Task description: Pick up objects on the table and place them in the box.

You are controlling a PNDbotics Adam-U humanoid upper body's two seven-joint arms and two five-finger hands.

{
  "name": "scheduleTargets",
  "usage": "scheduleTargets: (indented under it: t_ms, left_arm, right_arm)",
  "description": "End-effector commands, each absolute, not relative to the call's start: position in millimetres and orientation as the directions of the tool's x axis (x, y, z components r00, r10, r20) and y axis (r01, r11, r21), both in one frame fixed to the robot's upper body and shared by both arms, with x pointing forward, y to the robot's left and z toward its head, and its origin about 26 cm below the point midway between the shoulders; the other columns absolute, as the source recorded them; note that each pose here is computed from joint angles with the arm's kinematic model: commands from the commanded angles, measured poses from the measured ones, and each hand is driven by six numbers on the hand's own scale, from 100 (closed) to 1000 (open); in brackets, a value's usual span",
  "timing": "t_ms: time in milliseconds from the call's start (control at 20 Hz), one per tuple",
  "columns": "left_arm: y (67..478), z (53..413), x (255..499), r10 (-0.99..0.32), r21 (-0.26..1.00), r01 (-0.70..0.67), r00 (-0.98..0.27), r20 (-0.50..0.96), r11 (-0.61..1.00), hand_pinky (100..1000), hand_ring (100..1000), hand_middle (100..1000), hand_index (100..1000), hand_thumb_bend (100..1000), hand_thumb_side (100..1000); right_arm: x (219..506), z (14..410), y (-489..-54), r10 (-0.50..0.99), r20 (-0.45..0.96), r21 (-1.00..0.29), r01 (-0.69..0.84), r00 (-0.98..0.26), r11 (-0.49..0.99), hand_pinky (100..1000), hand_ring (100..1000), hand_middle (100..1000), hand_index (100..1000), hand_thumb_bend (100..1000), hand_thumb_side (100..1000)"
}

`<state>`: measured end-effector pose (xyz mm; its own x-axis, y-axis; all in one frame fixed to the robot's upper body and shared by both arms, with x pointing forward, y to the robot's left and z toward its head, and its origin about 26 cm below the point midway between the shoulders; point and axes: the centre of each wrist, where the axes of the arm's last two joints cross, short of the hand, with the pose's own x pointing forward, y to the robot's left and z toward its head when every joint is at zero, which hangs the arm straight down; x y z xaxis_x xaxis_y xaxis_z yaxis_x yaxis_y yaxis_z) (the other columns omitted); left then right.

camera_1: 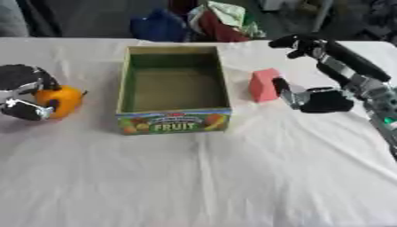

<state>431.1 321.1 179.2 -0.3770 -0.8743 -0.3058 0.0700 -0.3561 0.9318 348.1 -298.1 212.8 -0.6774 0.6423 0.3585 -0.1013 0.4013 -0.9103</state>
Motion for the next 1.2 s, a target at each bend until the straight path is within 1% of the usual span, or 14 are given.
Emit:
scheduleTargets:
  t_ms: [50,100,400,750,950,1200]
  left_arm:
    - [323.2,205.0,428.6,-0.858,0.923,-0.039,-0.355,-0.370,-0.382,447,382,402,632,100,413]
    - [322.2,209.3,427.3,-0.854,0.921,-0.064,-0.353,-0.382,-0.385,434,368,386,619,100,426]
    - [310.0,249.0,417.3,-0.833,0.904,-0.211,-0.354,-0.425,-0.372,415,352,367,604,100,442]
    - [280.8,300.2,408.5,-0.813,0.885,-0.358,-0.390,-0.431,-0.298,418,358,374,609,100,430]
    - [254.8,307.9,414.1,-0.784,0.883,-0.385,-0.445,-0.434,-0.270,423,362,377,612,100,427]
    - [218.6,298.7,426.7,-0.736,0.888,-0.385,-0.521,-0.433,-0.250,426,366,381,614,100,429]
  right_arm:
    - [348.4,222.5,-301.1,0.644,0.341,-0.913,-0.079,-0.684,0.400,854,949,883,937,100,306]
    - [348.5,222.6,-301.2,0.644,0.341,-0.913,-0.078,-0.684,0.400,854,949,883,937,100,305]
    - [348.6,222.7,-301.6,0.646,0.340,-0.914,-0.079,-0.684,0.398,854,949,883,938,100,305]
    - [349.3,221.2,-301.6,0.644,0.345,-0.915,-0.090,-0.682,0.394,854,950,883,938,100,308]
    - [350.1,221.6,-298.8,0.636,0.346,-0.915,-0.099,-0.690,0.390,854,949,883,938,100,308]
    - [351.3,225.5,-289.0,0.606,0.341,-0.917,-0.114,-0.718,0.382,855,950,883,938,100,309]
